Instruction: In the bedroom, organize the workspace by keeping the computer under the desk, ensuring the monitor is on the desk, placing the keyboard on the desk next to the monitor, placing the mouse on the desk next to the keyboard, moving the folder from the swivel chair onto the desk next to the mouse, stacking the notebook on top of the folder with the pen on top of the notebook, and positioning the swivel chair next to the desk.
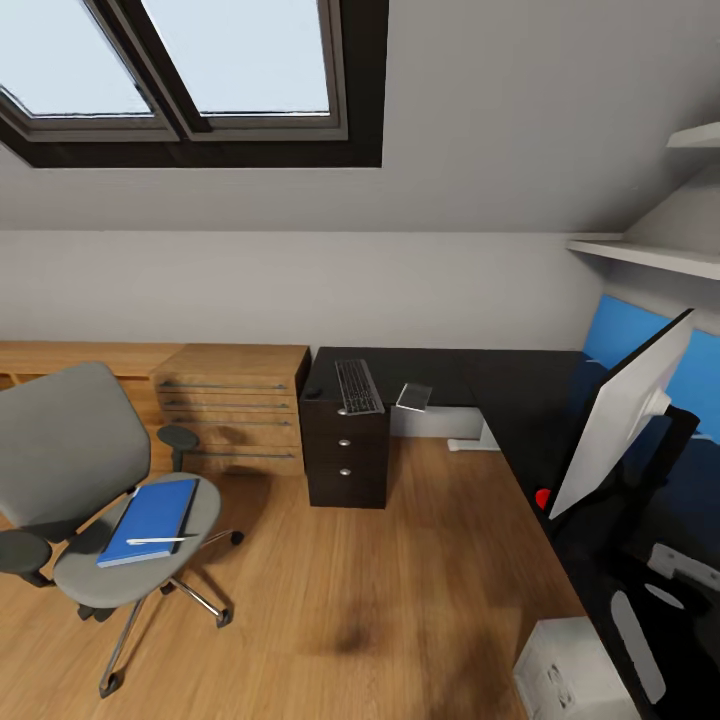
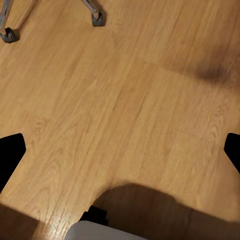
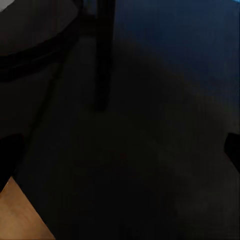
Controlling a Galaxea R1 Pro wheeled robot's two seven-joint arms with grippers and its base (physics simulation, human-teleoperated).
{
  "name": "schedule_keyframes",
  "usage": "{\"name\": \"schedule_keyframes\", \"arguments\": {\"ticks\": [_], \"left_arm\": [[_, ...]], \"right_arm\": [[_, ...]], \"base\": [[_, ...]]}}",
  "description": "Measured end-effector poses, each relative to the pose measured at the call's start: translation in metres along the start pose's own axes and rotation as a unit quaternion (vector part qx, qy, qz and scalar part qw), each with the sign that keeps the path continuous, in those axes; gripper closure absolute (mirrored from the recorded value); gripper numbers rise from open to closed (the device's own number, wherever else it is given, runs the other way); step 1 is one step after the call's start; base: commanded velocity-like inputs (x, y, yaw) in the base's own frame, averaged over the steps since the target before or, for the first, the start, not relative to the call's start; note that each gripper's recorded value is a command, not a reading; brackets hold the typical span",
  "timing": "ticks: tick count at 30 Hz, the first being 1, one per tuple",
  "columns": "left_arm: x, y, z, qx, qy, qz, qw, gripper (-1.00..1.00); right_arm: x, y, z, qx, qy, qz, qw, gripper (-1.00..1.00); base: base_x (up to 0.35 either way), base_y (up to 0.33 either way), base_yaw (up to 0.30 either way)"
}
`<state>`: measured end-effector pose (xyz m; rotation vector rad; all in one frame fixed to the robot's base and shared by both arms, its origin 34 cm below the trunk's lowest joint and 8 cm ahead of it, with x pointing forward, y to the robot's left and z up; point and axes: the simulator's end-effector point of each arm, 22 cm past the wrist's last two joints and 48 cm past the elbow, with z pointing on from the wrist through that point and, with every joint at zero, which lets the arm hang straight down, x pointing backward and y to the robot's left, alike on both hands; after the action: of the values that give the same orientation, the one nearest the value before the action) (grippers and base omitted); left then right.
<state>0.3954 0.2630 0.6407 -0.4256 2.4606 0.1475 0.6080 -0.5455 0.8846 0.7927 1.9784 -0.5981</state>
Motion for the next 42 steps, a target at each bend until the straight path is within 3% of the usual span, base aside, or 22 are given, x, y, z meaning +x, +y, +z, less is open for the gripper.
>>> {"name": "schedule_keyframes", "arguments": {"ticks": [3, 5, 9, 13, 14, 15, 29, 42], "left_arm": [[0.0, 0.001, 0.0, -0.001, 0.0, 0.0, 1.0, -1.0], [-0.001, 0.0, 0.0, 0.0, -0.001, -0.001, 1.0, -1.0], [-0.011, -0.004, -0.001, 0.004, -0.024, -0.008, 0.9997, -1.0], [-0.018, -0.006, -0.002, 0.007, -0.039, -0.013, 0.9991, -1.0], [-0.02, -0.006, -0.002, 0.007, -0.044, -0.014, 0.9989, -1.0], [-0.02, -0.006, -0.002, 0.007, -0.045, -0.015, 0.9989, -1.0], [-0.02, -0.009, -0.003, 0.012, -0.046, -0.014, 0.9988, -1.0], [-0.02, -0.008, -0.003, 0.011, -0.045, -0.014, 0.9988, -1.0]], "right_arm": [[-0.039, 0.002, 0.01, 0.0, 0.004, 0.001, 1.0, -1.0], [-0.066, -0.001, 0.023, 0.004, 0.04, -0.006, 0.9992, -1.0], [-0.064, -0.013, 0.037, 0.009, 0.066, 0.018, 0.9976, -1.0], [-0.059, -0.004, 0.048, -0.007, 0.047, 0.028, 0.9985, -1.0], [-0.058, 0.01, 0.05, -0.021, 0.027, 0.003, 0.9994, -1.0], [-0.058, 0.012, 0.05, -0.023, 0.024, -0.002, 0.9995, -1.0], [-0.049, 0.026, 0.047, -0.034, 0.026, -0.008, 0.9991, -1.0], [-0.049, 0.026, 0.047, -0.034, 0.026, -0.006, 0.999, -1.0]], "base": [[0.0, 0.0, 0.0], [0.0, 0.0, 0.0], [0.0, 0.0, 0.0], [0.0, 0.0, 0.0], [0.0, 0.0, 0.0], [0.0, 0.0, 0.0], [0.1, 0.0, 0.0], [0.285, 0.0, 0.0]]}}
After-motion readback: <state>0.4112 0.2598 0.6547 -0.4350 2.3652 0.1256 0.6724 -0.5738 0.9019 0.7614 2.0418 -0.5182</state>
